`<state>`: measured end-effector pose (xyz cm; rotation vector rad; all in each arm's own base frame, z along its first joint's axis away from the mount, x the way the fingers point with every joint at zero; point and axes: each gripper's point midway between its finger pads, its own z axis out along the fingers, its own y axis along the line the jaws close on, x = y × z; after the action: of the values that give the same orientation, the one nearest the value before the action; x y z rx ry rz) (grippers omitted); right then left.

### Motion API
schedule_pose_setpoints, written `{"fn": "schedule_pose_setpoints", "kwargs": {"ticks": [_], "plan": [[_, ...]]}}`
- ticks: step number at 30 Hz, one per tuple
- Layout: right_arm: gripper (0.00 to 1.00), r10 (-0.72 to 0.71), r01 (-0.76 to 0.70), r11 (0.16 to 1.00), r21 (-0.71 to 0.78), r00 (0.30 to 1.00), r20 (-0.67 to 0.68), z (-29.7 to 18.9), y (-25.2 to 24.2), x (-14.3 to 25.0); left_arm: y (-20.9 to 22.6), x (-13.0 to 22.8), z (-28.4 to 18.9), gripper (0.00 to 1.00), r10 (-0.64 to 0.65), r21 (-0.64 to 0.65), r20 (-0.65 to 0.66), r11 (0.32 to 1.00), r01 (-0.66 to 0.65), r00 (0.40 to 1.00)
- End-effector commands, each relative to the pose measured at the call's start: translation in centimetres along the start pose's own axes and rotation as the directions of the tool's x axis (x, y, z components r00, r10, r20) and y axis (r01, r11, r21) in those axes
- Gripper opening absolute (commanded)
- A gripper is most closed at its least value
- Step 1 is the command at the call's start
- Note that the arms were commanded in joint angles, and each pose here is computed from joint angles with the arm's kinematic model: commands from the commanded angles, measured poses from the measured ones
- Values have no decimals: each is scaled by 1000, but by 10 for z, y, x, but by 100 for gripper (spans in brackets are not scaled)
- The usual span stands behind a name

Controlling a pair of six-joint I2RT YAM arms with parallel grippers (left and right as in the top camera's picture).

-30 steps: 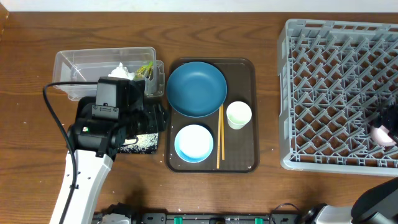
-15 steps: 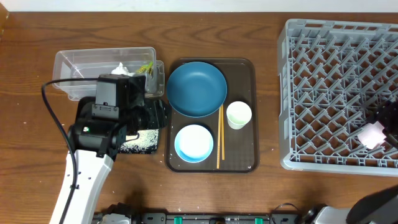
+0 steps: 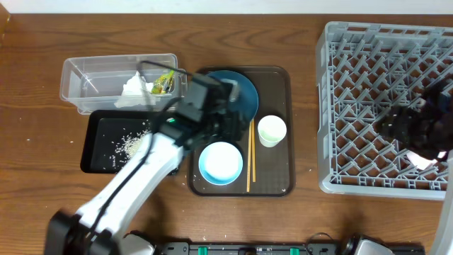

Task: Sort waste into correct bins and load items into the dishwasher rack
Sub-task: 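Grasp the white cup with the left gripper and pass it to the right gripper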

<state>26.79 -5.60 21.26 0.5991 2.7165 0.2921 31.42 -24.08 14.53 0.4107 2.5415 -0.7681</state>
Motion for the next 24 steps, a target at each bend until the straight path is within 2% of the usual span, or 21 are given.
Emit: {"fn": "schedule_pose_setpoints", "kwargs": {"ticks": [1,8,10,13,16,19,21,22,24], "plan": [[77,-52,52,999,15,999,4,-2,5,0,-7,-4,26,59,8,7,-13,1000,-8,1000],[78,-56,56,998,14,998,3,-2,6,0,-8,25,82,58,24,14,-115,1000,-22,993],[78,-56,56,998,14,998,3,-2,6,0,-7,34,92,50,24,9,-149,1000,-22,989],[78,-59,59,998,14,998,3,-2,6,0,-4,42,95,27,17,1,-176,1000,-17,984],[78,-59,59,998,15,998,3,-2,6,0,-4,43,90,12,10,-4,-183,1000,-11,983],[78,-60,59,998,26,998,6,-2,4,-1,-4,41,77,6,-3,-11,-183,1000,1,983],[79,-60,60,998,33,998,9,-2,3,-1,-7,36,64,6,-37,1,-168,999,38,985],[80,-60,60,998,32,998,8,-1,3,-1,-10,32,57,6,-55,19,-158,998,59,986],[91,-59,59,998,13,998,-1,-1,6,1,-18,19,39,6,-88,84,-127,992,99,988]]}}
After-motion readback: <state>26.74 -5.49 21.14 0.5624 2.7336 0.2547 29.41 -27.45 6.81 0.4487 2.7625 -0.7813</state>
